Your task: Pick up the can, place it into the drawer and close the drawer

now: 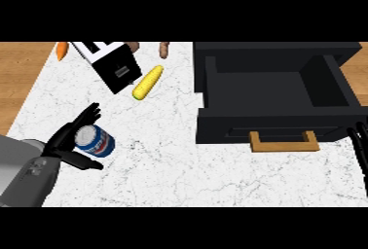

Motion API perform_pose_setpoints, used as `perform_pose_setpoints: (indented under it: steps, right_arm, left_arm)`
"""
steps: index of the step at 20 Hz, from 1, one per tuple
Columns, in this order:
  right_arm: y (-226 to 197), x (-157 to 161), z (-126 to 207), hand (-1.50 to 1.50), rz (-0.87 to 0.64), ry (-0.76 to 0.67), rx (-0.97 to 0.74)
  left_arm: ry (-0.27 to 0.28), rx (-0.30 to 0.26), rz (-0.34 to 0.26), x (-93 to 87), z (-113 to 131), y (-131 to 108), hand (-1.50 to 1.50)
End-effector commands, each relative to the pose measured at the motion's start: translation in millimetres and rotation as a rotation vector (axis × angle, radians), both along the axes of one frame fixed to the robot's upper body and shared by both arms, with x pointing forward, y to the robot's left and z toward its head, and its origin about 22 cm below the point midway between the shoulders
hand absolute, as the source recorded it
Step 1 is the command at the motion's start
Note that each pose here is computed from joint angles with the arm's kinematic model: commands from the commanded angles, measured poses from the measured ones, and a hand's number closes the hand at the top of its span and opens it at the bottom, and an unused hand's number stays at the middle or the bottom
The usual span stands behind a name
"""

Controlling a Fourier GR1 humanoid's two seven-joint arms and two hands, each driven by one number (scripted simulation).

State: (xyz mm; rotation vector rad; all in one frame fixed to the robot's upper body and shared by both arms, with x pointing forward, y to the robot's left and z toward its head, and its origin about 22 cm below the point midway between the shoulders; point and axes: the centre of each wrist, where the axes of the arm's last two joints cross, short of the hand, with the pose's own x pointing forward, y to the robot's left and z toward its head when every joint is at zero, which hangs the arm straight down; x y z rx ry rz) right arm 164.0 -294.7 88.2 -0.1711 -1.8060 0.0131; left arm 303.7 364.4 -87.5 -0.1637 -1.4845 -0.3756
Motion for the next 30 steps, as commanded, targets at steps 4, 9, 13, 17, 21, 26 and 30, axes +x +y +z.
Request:
perform_pose_setpoints:
  steps: [4, 9, 13, 17, 21, 26, 30]
  right_arm:
    - [-2.5, -1.3, 4.6, -1.5, -0.007, 0.0, 0.0]
    - [10.6, -11.9, 0.8, -1.5, 0.017, -0.005, -0.002]
    - [11.0, -2.2, 6.3, -1.5, 0.003, -0.002, 0.017]
    - [2.7, -20.0, 10.5, -1.5, 0.002, -0.001, 0.024]
    - [-11.7, -17.2, 17.2, -1.5, 0.013, -0.02, 0.004]
    - [-5.2, -23.6, -6.9, -1.5, -0.014, 0.002, 0.019]
    - [-11.2, -21.8, 3.0, -1.5, -0.011, -0.006, 0.034]
  left_arm:
    - [-0.028, -0.053, -0.06, 12.9, 3.9, -13.0, -1.5]
    - [-0.027, -0.062, -0.122, 9.8, 7.6, -3.1, -1.5]
    - [-0.052, -0.096, -0.103, 15.0, -6.5, -43.9, 1.5]
    - [-0.031, -0.118, -0.151, 14.2, -0.9, -30.2, 1.5]
    - [-0.004, -0.186, -0.162, 14.1, -9.2, -56.2, 1.5]
    - [-0.048, -0.215, -0.199, 19.8, 2.7, -60.9, 1.5]
    - [-0.07, -0.22, 0.009, 14.1, -3.3, -75.2, 1.5]
